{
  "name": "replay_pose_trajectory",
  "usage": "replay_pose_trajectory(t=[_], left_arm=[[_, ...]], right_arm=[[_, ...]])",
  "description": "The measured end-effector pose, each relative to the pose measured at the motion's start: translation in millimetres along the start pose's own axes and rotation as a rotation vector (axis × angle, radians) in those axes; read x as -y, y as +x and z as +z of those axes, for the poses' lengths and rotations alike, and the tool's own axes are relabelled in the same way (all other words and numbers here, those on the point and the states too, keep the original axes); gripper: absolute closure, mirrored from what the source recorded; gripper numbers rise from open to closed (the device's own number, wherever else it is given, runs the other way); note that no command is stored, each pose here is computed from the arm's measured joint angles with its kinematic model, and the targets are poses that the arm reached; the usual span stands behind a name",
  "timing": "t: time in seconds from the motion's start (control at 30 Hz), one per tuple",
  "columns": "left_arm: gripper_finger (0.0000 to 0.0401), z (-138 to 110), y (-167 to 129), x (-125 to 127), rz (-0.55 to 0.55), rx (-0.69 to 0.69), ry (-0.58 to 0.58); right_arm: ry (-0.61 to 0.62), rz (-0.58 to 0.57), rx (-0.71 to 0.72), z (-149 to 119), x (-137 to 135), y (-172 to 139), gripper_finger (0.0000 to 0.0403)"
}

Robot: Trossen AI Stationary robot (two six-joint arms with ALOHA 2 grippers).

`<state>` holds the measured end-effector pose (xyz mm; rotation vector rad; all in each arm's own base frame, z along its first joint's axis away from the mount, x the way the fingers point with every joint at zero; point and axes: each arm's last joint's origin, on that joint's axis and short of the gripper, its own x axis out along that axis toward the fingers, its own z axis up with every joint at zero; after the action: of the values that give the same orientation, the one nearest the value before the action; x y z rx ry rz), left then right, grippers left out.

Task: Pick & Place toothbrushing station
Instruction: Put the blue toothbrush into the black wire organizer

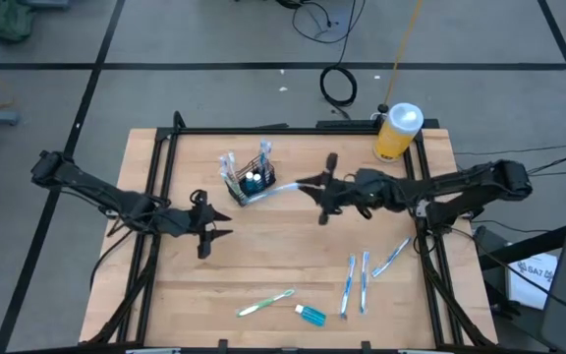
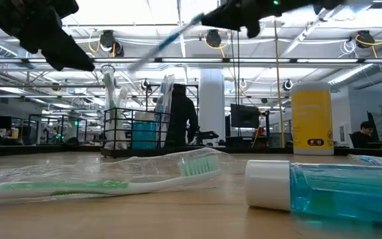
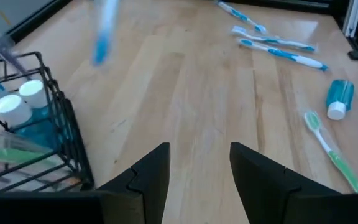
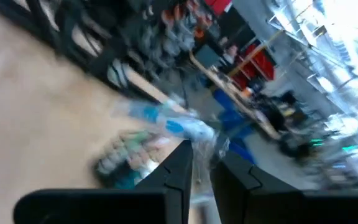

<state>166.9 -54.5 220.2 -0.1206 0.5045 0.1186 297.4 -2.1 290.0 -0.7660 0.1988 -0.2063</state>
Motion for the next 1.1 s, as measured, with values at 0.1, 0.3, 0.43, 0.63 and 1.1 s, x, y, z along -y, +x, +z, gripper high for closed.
replay_pose_trajectory(t=[0.1,0.3,0.43,0.63,1.1], left_arm=[[0.0226,-0.2,-2.8,-1.6,0.007,0.000,-0.001],[0.0226,-2.0,-1.2,-1.5,0.014,-0.017,0.003],[0.0226,-3.4,0.6,-0.9,0.020,-0.029,-0.008],[0.0226,-5.6,3.0,-0.2,0.028,-0.048,0.001],[0.0226,-4.9,3.0,-0.1,0.030,-0.040,0.000]], right_arm=[[-0.204,0.002,-0.126,11.5,8.4,16.3,0.0360],[-0.466,0.005,-0.210,21.7,19.2,53.0,0.0372],[-0.479,0.000,-0.232,17.9,22.4,67.5,0.0399],[-0.459,0.000,-0.217,12.0,29.4,70.1,0.0402],[-0.367,-0.167,-0.013,19.3,57.2,73.3,0.0403]])
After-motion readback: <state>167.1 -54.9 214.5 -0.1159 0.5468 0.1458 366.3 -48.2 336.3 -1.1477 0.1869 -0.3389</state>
